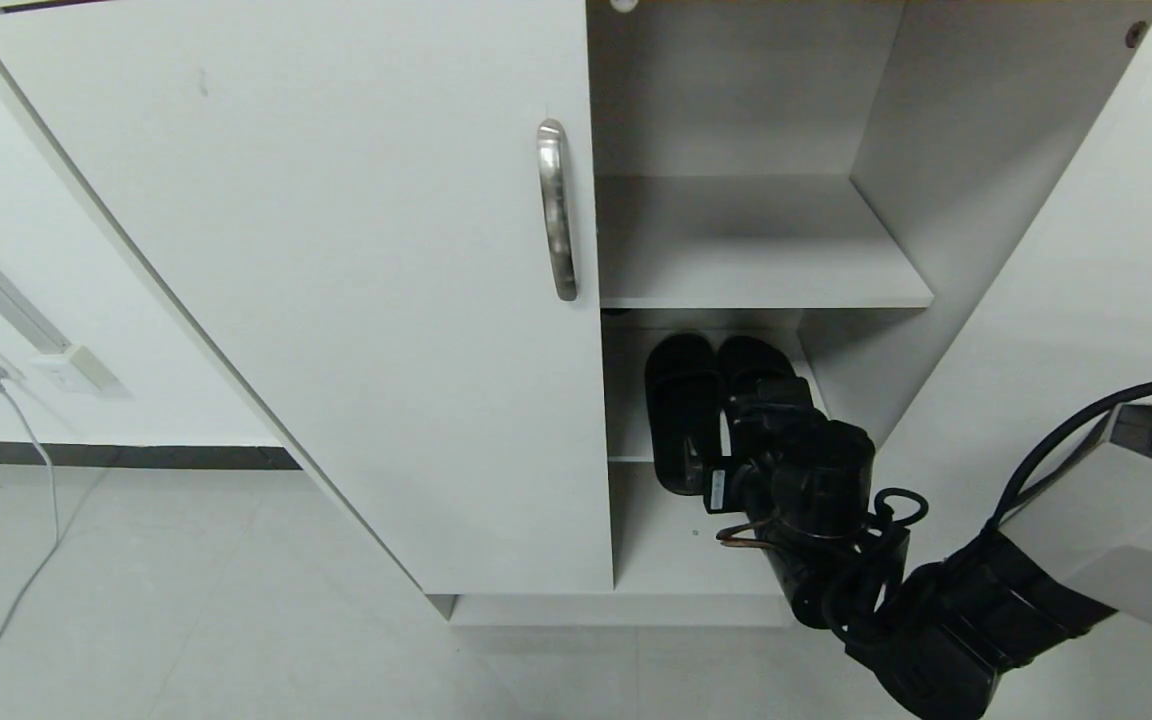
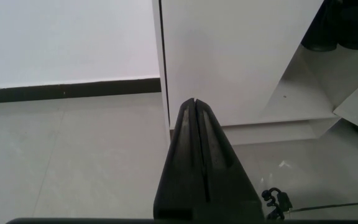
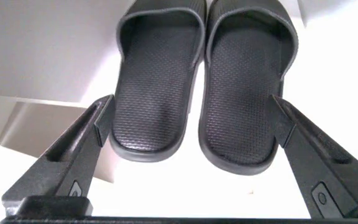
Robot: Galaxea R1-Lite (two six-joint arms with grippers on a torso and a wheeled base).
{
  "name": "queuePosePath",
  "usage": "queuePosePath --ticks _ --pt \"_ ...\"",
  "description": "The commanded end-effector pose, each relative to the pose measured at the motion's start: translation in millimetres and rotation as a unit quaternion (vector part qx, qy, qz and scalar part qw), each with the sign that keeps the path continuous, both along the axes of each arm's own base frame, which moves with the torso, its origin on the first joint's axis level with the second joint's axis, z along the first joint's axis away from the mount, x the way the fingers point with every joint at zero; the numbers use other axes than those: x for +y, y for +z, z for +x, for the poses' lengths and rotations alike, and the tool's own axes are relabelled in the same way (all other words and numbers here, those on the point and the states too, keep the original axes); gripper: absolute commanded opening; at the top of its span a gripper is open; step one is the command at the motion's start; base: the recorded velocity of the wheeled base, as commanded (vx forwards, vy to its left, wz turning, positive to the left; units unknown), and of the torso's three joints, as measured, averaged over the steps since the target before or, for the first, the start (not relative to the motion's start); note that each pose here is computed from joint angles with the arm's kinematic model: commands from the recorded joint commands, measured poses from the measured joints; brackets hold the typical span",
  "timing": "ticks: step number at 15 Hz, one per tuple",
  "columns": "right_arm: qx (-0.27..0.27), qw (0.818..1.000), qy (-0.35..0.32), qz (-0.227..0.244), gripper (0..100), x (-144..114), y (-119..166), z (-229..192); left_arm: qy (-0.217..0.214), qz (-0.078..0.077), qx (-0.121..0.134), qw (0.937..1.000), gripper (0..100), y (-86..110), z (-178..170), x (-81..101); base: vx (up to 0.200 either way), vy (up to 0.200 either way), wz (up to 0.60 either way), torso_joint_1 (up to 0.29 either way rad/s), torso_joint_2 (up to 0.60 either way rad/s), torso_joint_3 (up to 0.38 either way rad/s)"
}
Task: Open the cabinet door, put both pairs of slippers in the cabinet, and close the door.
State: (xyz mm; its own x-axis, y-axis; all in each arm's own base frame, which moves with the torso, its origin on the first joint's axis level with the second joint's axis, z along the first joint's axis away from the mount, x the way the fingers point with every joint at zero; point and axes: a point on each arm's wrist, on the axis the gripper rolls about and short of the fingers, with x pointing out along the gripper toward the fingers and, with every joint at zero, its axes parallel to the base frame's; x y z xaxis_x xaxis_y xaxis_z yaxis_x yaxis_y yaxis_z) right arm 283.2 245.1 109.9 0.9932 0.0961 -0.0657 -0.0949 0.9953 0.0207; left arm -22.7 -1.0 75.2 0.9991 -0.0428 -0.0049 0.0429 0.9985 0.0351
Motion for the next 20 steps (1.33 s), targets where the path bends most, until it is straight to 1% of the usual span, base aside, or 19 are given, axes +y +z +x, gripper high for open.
queuePosePath --ticks 1,4,11,12,14,20 --pt "-0.002 1.000 0.003 0.001 100 0.4 2.9 -3.0 0.000 0.000 0.001 1.0000 0 0.0 0.1 0.0 0.000 0.000 0.00 0.000 0.00 0.000" --pt "0.001 1.000 0.013 -0.004 100 4.9 0.7 -9.0 0.000 0.000 0.001 1.0000 0 0.0 0.1 0.0 0.000 0.000 0.00 0.000 0.00 0.000" --pt "0.007 1.000 0.014 -0.010 100 3.8 -3.3 -11.7 0.000 0.000 0.001 1.0000 0 0.0 0.1 0.0 -0.200 0.000 0.00 0.001 0.00 -0.001" --pt "0.009 1.000 0.014 -0.011 100 3.7 -4.2 -11.8 0.001 -0.002 0.001 1.0000 0 0.0 0.1 0.0 -0.200 0.000 0.00 0.002 0.00 0.002" --pt "0.011 1.000 0.014 -0.013 100 3.0 -5.5 -12.5 0.001 -0.005 0.001 1.0000 0 0.0 0.1 0.1 0.000 0.000 0.00 0.000 0.00 0.000" --pt "0.010 1.000 0.013 -0.012 100 1.6 -4.7 -13.9 0.001 -0.005 0.001 1.0000 0 0.0 0.1 0.1 0.000 0.000 0.00 0.000 0.00 0.000"
